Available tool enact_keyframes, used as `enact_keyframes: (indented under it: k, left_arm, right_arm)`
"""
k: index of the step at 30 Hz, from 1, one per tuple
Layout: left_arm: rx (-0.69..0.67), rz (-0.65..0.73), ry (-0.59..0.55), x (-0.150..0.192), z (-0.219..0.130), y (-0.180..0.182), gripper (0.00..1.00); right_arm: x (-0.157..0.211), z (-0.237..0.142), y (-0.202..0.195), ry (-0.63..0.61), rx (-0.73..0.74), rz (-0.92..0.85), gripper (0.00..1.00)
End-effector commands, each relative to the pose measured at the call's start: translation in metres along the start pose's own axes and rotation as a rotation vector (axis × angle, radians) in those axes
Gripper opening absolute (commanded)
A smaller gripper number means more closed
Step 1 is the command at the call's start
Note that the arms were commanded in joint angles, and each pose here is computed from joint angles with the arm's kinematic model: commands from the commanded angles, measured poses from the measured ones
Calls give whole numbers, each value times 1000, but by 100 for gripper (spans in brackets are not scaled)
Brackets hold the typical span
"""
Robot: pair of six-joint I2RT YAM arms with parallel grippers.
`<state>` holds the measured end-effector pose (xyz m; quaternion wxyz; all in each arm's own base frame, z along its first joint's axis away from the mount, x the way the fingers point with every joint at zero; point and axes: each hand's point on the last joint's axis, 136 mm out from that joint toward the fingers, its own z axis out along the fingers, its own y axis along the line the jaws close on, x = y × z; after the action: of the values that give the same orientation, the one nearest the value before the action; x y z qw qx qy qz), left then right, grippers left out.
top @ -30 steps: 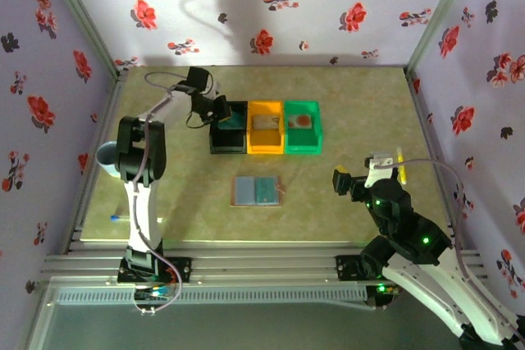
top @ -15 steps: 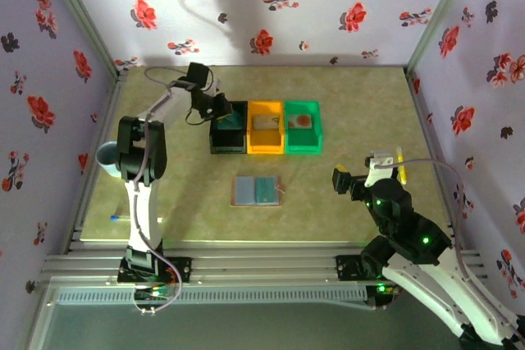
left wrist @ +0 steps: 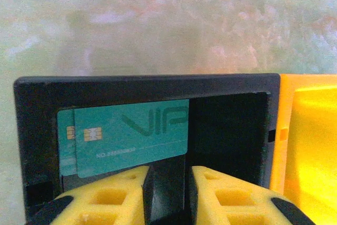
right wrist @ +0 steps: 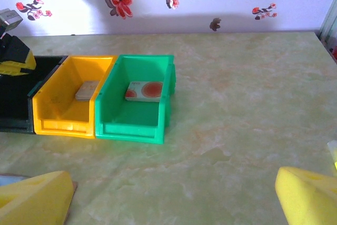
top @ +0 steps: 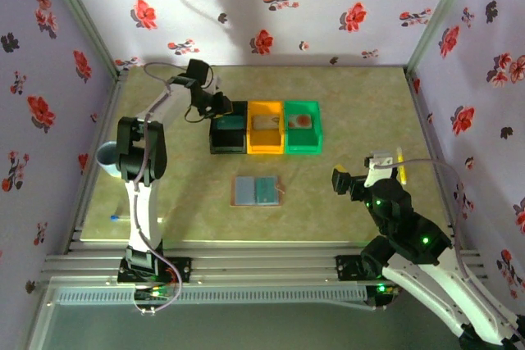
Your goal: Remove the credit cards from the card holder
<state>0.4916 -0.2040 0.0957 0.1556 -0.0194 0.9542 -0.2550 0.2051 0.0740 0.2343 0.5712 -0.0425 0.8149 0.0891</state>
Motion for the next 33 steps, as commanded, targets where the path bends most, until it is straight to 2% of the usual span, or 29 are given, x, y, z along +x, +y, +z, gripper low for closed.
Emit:
enact_keyframes:
  k: [1,7,11,20,25,33]
  left_arm:
    - [-19,30,-39,-12,-27,-4,29]
    - [-15,32,-90,-24,-61,-16,32]
    - [9,6,-117,-16,-86,-31,33]
    - [159,-26,-128,71,-100,-78,38]
    - [223,-50,-112,118,-91,-92,39]
    - [337,-155,-98,172,-69,-104,40]
  right_arm:
    - [0,1,0,-13,-3,-15,99]
    - [0,1,0,-9,-2,-13,99]
    - [0,1,2,9,-5,-20,99]
    - [3,7,22,112,-80,-62,99]
    - [4,6,44,149,-187,-19,99]
    - [24,29,81,327,-255,95,98]
